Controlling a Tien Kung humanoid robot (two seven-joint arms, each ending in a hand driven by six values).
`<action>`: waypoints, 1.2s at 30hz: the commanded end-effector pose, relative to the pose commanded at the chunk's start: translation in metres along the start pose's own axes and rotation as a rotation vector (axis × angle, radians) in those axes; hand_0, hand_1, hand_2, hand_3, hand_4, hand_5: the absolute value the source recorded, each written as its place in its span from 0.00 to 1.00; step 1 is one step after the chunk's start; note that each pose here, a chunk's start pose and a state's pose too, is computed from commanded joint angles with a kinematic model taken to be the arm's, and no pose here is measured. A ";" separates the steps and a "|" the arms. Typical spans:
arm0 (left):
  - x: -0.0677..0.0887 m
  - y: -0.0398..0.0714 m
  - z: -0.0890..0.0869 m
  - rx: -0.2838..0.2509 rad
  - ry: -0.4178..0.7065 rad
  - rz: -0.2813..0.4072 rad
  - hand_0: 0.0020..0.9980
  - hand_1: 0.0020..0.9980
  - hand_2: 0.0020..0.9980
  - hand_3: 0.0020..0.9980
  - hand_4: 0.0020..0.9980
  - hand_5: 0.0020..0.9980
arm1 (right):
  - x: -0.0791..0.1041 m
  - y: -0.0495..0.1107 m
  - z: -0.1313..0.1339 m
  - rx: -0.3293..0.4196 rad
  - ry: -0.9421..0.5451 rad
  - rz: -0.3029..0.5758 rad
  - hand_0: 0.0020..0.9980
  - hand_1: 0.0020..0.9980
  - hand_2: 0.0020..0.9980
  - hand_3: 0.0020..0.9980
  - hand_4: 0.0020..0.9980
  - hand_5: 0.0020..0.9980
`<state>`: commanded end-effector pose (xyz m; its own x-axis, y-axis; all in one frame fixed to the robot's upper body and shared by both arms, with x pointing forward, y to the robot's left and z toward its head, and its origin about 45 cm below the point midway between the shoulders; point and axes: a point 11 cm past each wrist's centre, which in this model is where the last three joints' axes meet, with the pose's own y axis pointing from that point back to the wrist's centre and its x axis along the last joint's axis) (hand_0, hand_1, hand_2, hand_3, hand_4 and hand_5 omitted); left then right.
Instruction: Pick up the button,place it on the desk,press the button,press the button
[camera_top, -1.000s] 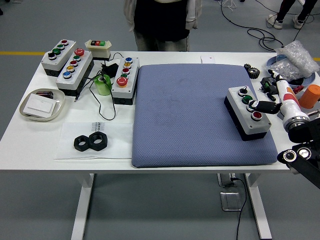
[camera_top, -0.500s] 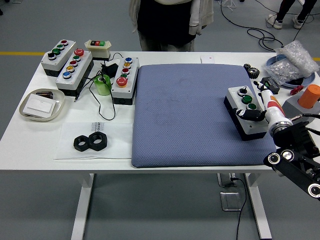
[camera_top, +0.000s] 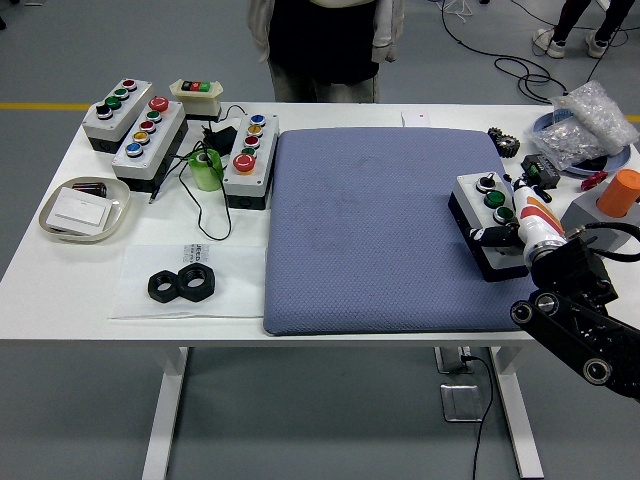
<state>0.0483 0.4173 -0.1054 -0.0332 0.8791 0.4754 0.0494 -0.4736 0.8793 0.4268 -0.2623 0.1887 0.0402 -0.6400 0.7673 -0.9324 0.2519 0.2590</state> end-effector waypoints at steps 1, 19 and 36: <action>0.000 0.000 0.000 0.000 -0.001 0.000 0.75 0.78 0.85 0.77 0.54 1.00 | 0.000 -0.001 0.000 -0.005 0.001 -0.001 0.98 0.84 0.93 0.97 0.92 0.18; 0.001 -0.001 -0.003 0.007 -0.011 0.005 0.75 0.78 0.85 0.77 0.54 1.00 | 0.001 -0.008 0.012 -0.076 0.086 -0.017 0.44 0.41 0.53 0.86 0.93 0.17; 0.001 0.000 -0.002 0.002 -0.004 0.004 0.75 0.78 0.85 0.77 0.54 1.00 | 0.015 -0.007 -0.001 0.033 0.249 0.066 0.31 0.24 0.38 0.59 0.81 0.05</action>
<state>0.0467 0.4185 -0.1052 -0.0294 0.8776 0.4786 0.0516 -0.4768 0.8775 0.4341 -0.2727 0.1989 0.0624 -0.4236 0.9037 -0.9471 0.2606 0.1875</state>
